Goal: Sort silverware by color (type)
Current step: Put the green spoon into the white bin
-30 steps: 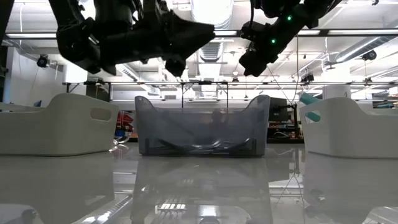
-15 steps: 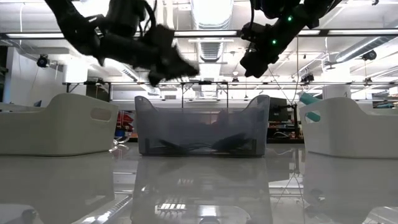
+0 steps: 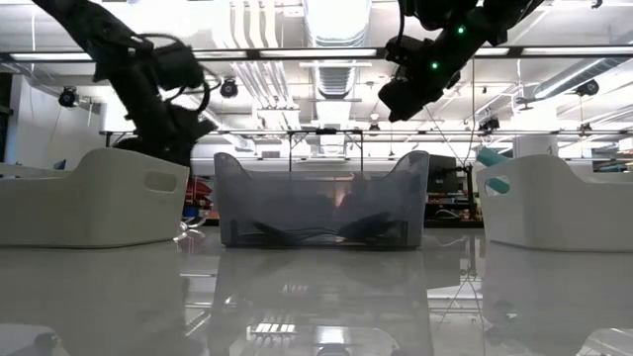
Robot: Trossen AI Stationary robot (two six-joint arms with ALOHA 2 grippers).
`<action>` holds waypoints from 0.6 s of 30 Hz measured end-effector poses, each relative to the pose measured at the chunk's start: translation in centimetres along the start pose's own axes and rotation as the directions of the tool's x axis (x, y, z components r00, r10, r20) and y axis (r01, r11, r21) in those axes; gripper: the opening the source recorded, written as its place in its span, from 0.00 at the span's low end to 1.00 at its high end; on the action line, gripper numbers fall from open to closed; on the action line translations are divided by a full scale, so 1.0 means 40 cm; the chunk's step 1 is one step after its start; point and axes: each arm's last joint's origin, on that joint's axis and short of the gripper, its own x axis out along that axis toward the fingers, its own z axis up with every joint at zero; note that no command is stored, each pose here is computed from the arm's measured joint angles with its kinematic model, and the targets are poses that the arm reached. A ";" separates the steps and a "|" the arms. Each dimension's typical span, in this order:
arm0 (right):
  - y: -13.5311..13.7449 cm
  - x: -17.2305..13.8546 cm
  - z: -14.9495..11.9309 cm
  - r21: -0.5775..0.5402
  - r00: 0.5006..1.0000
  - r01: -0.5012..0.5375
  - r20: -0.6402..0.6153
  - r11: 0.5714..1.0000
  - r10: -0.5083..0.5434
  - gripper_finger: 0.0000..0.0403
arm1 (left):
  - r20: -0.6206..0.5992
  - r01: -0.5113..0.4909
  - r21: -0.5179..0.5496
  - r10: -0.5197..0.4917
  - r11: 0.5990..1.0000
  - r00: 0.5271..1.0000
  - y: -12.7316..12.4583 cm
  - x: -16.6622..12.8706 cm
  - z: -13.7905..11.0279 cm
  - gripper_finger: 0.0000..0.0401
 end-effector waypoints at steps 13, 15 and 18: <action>-0.011 0.010 -0.002 -0.016 1.000 0.016 -0.010 1.000 -0.016 0.32 | -0.179 -0.227 -0.257 0.185 0.939 0.966 0.109 0.076 0.004 0.18; -0.016 0.015 -0.003 -0.028 1.000 0.023 -0.015 0.999 -0.023 0.32 | -0.193 -0.242 -0.276 0.193 0.930 0.962 0.113 0.094 0.005 0.18; -0.025 0.023 -0.005 -0.035 0.999 0.035 -0.024 0.999 -0.036 0.32 | -0.190 -0.240 -0.289 0.191 0.927 0.963 0.109 0.120 0.015 0.18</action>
